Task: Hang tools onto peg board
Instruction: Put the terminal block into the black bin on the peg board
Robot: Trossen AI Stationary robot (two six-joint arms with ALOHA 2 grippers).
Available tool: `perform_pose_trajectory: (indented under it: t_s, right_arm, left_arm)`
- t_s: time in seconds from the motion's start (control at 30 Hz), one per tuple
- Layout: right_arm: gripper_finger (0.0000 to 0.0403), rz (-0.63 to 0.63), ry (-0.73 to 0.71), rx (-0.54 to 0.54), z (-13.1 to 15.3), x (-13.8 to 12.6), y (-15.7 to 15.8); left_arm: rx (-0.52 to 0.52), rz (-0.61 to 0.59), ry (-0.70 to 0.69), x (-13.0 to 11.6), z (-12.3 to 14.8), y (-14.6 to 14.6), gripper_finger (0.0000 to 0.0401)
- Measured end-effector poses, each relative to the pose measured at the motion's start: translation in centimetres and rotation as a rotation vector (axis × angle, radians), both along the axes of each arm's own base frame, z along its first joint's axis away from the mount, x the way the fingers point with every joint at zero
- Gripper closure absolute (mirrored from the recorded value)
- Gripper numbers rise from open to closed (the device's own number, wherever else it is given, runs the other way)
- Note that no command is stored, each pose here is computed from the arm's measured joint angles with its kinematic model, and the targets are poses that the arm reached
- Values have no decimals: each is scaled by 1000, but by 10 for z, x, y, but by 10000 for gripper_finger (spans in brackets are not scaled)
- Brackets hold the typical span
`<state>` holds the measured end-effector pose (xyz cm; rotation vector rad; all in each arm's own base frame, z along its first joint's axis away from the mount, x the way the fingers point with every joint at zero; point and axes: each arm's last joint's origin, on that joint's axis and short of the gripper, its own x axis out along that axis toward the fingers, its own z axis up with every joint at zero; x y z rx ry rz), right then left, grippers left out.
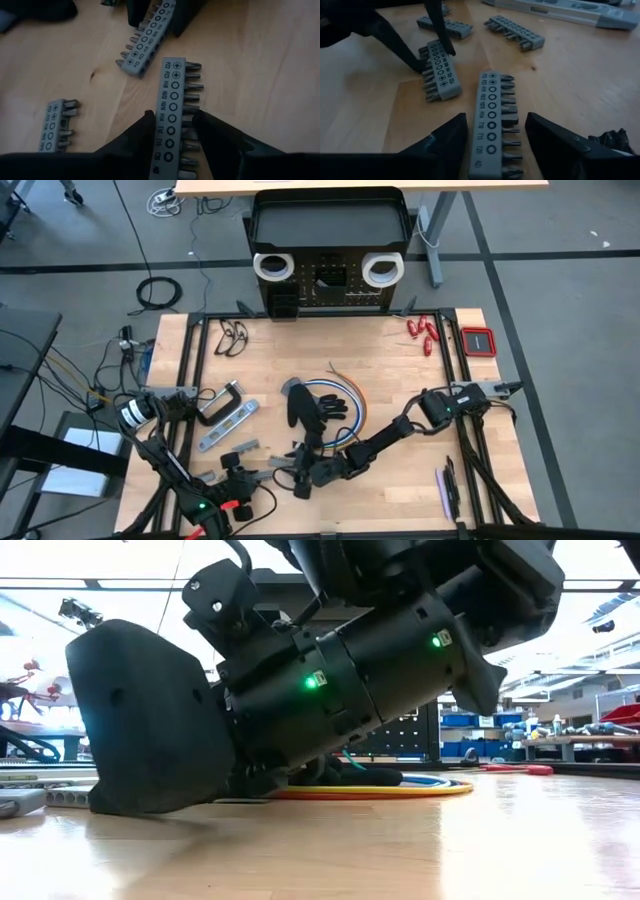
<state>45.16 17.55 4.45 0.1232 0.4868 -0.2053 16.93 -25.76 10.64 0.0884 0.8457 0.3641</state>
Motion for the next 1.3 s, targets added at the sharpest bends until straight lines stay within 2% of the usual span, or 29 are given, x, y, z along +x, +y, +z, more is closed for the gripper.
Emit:
perform_pose_trajectory:
  t_s: [0.2,0.37,0.43,0.53,0.63,0.7,0.8,0.97,1.1,1.3]
  right_arm:
    - [270,-11,10,18,-1,1,-3]
    - [272,5,12,25,8,1,-4]
    - [272,28,20,10,22,0,-6]
    - [272,40,67,-74,51,-4,-14]
    - [272,17,58,-151,102,-7,-30]
    - [272,-12,45,-200,141,-13,-44]
    - [272,-61,105,-264,179,-27,-74]
    - [272,-252,81,-215,247,-57,-146]
    - [272,-397,37,-180,278,-78,-200]
    - [272,-521,-102,-162,317,-105,-253]
  left_arm:
    - [12,-1,-15,-2,4,1,242]
    - [52,29,-63,-17,42,17,242]
    - [34,34,-95,-28,62,23,243]
    - [-45,29,-148,-41,83,29,243]
    - [-139,22,-208,-46,89,32,243]
    - [-171,23,-250,-47,85,32,243]
    - [-220,26,-310,-44,74,31,243]
    - [-266,43,-406,-36,49,34,243]
    - [-268,73,-421,-28,34,42,243]
    - [-262,119,-428,-21,27,53,243]
